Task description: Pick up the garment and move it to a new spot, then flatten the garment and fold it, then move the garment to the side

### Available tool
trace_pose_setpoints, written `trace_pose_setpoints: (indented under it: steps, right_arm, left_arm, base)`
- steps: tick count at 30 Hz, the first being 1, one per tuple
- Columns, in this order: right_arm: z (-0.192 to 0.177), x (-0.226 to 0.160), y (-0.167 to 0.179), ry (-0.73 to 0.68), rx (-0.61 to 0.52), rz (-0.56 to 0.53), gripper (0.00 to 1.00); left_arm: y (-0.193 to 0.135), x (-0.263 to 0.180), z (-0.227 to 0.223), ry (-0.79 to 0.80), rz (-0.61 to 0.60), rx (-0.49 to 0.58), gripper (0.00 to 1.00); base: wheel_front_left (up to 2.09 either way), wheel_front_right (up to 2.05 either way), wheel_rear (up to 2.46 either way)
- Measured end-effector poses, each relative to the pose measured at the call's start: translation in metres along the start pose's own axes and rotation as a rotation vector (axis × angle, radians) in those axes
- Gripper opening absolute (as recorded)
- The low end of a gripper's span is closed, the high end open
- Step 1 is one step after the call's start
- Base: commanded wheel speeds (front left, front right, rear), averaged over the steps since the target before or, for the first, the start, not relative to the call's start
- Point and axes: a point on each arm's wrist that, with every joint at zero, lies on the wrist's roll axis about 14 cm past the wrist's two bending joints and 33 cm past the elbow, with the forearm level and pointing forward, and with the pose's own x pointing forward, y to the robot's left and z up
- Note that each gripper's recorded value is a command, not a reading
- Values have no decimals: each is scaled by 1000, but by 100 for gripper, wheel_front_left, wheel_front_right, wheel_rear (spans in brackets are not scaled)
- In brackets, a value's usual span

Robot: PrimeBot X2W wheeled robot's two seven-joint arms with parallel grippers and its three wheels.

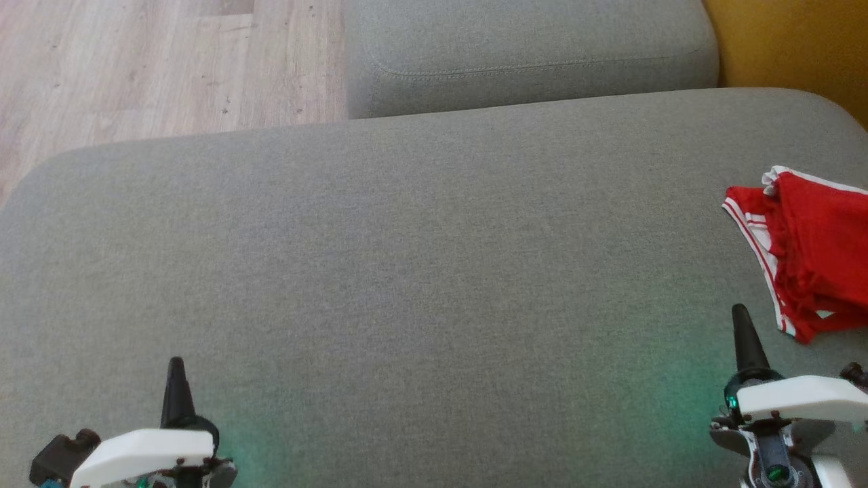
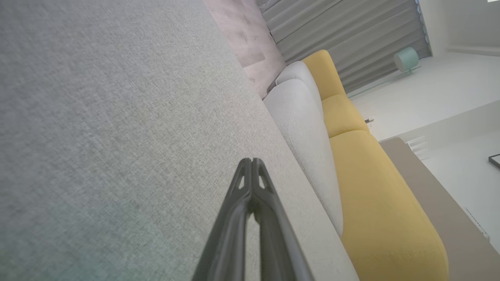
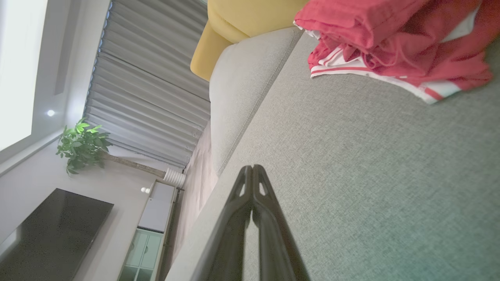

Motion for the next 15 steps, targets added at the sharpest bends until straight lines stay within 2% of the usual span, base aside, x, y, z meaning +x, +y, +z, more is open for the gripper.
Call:
trace_pose_setpoints:
  steps: [15]
  right_arm:
    - [8, 4, 7, -30, 180, 24, 0]
  left_arm:
    - [-8, 2, 5, -7, -24, -164, 0]
  base:
    - [0, 0, 0]
